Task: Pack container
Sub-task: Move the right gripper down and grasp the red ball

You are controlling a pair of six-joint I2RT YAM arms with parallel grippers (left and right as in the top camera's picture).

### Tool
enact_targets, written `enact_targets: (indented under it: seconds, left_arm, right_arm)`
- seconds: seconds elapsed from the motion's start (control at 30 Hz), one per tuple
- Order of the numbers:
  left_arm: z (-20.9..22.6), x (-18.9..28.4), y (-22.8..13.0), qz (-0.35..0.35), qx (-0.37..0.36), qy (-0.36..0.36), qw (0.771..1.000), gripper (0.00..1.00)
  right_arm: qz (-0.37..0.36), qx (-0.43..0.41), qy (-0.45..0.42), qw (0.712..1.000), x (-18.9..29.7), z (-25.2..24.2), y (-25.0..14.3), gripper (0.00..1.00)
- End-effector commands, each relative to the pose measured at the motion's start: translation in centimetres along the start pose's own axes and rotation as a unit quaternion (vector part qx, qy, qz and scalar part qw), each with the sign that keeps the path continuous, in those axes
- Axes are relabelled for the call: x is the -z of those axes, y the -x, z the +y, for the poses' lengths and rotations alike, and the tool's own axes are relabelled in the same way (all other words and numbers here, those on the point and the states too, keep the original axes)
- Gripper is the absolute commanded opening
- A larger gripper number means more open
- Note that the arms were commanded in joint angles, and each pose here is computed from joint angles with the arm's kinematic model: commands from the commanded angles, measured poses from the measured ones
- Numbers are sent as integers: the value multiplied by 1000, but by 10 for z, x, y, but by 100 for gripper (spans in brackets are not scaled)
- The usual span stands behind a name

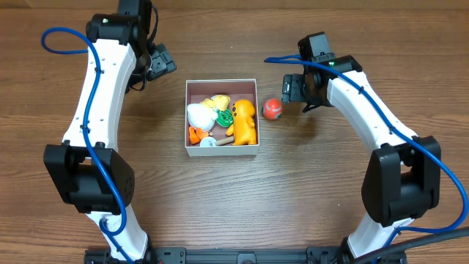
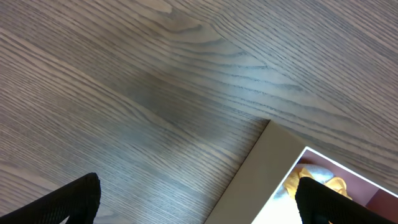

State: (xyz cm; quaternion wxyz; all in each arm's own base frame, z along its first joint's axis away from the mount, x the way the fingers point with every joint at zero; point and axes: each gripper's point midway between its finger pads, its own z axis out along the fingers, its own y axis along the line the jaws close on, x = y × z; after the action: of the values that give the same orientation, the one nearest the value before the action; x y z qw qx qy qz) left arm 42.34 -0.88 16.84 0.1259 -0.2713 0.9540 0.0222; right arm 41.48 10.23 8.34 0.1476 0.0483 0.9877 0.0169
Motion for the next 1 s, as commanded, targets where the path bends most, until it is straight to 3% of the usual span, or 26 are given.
enact_targets:
  seconds: [0.0, 0.4, 0.97]
  left_arm:
    - [-1, 12, 3, -12, 12, -12, 1000, 100]
    - [-1, 12, 3, -12, 12, -12, 1000, 100]
    - [-1, 12, 3, -12, 12, -12, 1000, 100]
  right_arm:
    - [5, 1, 53, 999, 8, 19, -2, 91]
    - [46, 1, 72, 996, -17, 28, -15, 88]
    - [55, 27, 90, 994, -43, 55, -23, 92]
